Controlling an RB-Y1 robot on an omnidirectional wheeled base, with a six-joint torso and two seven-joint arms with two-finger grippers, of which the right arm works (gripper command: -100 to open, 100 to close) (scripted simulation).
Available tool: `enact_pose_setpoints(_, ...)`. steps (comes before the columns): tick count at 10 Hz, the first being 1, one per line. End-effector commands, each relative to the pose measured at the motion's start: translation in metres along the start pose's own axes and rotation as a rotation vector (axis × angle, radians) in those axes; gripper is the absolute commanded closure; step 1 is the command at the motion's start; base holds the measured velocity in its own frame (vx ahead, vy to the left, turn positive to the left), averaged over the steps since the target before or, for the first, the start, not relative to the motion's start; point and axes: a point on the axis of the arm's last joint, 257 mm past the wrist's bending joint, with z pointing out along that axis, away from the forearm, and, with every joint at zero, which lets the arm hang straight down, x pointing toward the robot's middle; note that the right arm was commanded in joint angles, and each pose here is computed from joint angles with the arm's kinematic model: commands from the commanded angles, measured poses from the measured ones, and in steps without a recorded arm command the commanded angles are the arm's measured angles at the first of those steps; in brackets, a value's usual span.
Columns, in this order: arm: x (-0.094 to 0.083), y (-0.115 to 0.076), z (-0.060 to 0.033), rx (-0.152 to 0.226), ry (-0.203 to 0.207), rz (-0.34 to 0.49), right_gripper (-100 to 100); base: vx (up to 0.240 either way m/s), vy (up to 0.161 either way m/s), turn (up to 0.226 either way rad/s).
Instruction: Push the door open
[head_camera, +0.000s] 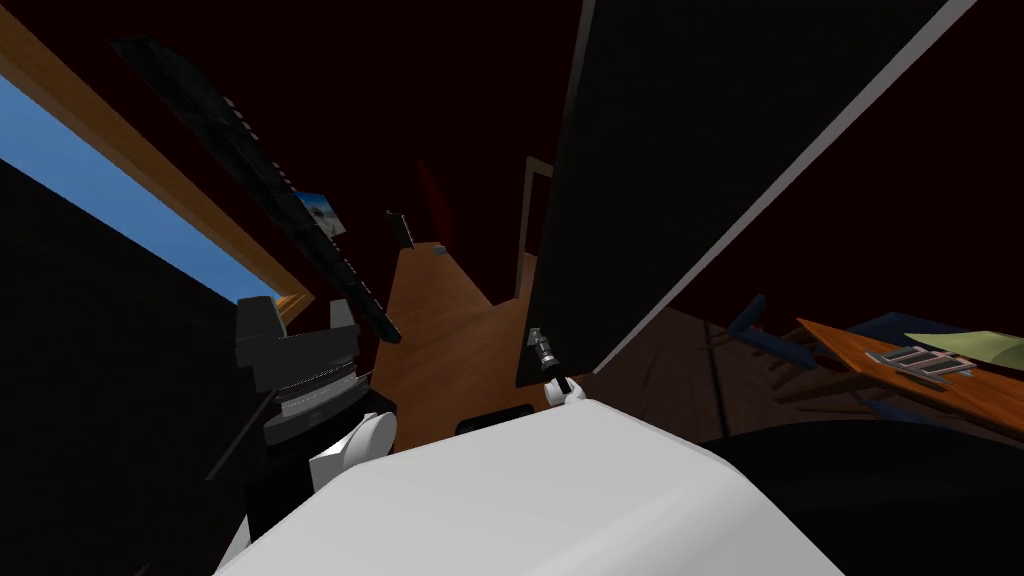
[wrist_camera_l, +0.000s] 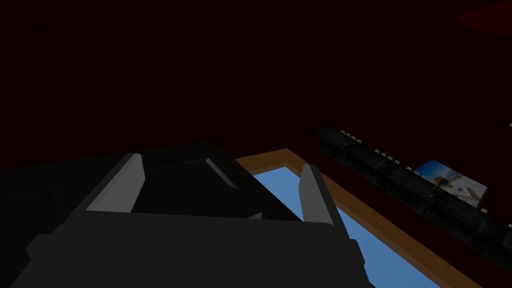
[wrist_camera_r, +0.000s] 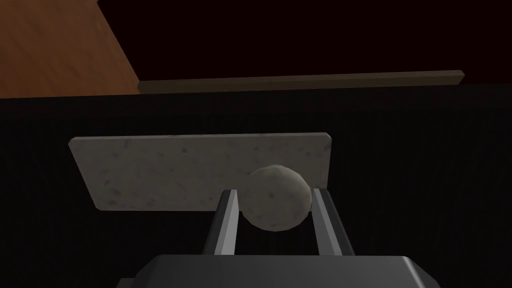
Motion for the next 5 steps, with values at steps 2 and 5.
enact_pose_setpoints(2, -0.016, 0.003, 0.0022, -0.005, -0.04, -0.003, 100, 0.176, 0.099, -0.062)
enact_pose_setpoints(5, -0.022, 0.0, -0.0009, 0.004, -0.056, -0.002, 100, 0.141, 0.083, -0.042)
